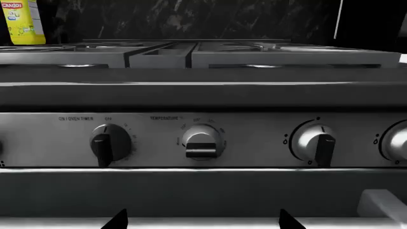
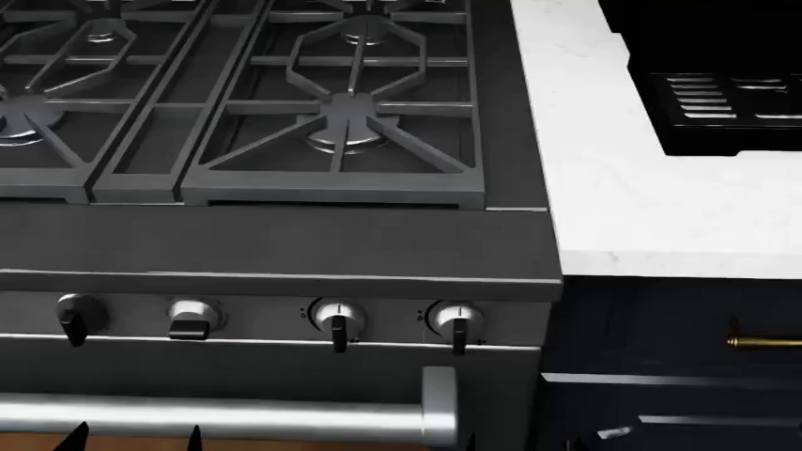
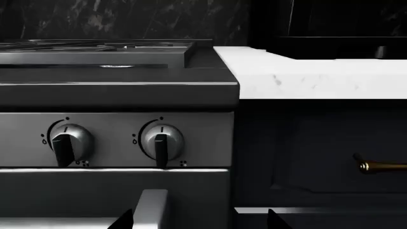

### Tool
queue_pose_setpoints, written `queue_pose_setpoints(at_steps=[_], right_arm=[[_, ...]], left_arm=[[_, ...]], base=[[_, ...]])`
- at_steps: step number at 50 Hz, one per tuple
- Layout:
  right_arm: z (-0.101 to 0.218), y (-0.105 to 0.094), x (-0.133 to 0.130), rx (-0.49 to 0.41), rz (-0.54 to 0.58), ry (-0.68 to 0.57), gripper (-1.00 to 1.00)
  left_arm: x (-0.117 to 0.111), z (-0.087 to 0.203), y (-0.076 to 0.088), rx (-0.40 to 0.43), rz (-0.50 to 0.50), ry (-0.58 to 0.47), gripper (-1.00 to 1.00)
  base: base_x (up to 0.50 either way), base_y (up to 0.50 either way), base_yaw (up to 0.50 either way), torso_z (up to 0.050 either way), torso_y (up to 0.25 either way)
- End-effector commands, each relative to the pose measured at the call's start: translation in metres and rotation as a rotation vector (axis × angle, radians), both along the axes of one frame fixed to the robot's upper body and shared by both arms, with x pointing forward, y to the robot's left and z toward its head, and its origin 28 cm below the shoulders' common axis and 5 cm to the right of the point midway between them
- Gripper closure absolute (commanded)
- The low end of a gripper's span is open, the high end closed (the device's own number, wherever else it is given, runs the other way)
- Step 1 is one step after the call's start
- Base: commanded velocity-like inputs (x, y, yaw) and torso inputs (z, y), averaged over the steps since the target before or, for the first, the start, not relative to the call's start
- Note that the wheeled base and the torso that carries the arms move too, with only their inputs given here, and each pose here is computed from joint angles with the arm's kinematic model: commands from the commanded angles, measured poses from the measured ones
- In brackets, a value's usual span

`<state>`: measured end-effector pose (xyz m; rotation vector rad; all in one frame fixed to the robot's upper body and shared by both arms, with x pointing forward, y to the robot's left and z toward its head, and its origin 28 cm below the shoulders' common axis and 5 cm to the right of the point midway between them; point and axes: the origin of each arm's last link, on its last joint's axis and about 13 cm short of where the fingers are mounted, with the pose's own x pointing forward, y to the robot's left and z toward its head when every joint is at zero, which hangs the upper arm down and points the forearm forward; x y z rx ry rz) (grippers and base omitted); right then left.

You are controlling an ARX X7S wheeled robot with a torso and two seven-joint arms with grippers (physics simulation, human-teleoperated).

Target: Close the microwave door

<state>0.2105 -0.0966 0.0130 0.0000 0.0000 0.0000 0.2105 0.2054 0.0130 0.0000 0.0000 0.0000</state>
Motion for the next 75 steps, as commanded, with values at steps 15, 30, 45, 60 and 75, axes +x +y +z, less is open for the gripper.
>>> queue_pose_setpoints(at_steps=[15, 30, 45, 60, 75], right_arm=[[-0.0004, -0.0003, -0.0002, 0.003, -0.011, 0.021, -1.00], [-0.0007, 0.0002, 0.0001, -0.013, -0.005, 0.020, -1.00], [-0.0011, 0.0000, 0.0000, -0.014, -0.006, 0.022, -1.00], [-0.0010, -0.0002, -0.0003, -0.012, -0.007, 0.019, -1.00], [-0.0008, 0.0001, -0.0001, -0.014, -0.006, 0.017, -1.00]], left_arm=[[-0.0006, -0.0004, 0.0003, 0.000, 0.002, 0.001, -1.00], [-0.0001, -0.0003, 0.0001, 0.001, 0.001, 0.002, -1.00], [-0.0005, 0.0002, -0.0001, -0.004, 0.003, 0.001, -1.00], [-0.0007, -0.0002, 0.0000, -0.003, 0.003, -0.001, -1.00], [-0.0005, 0.0005, 0.0000, -0.003, 0.003, -0.001, -1.00]], base=[[0.00, 0.00, 0.00, 0.000, 0.000], [0.00, 0.31, 0.00, 0.000, 0.000], [0.00, 0.50, 0.00, 0.000, 0.000], [0.00, 0.50, 0.00, 0.000, 0.000], [0.00, 0.50, 0.00, 0.000, 0.000]])
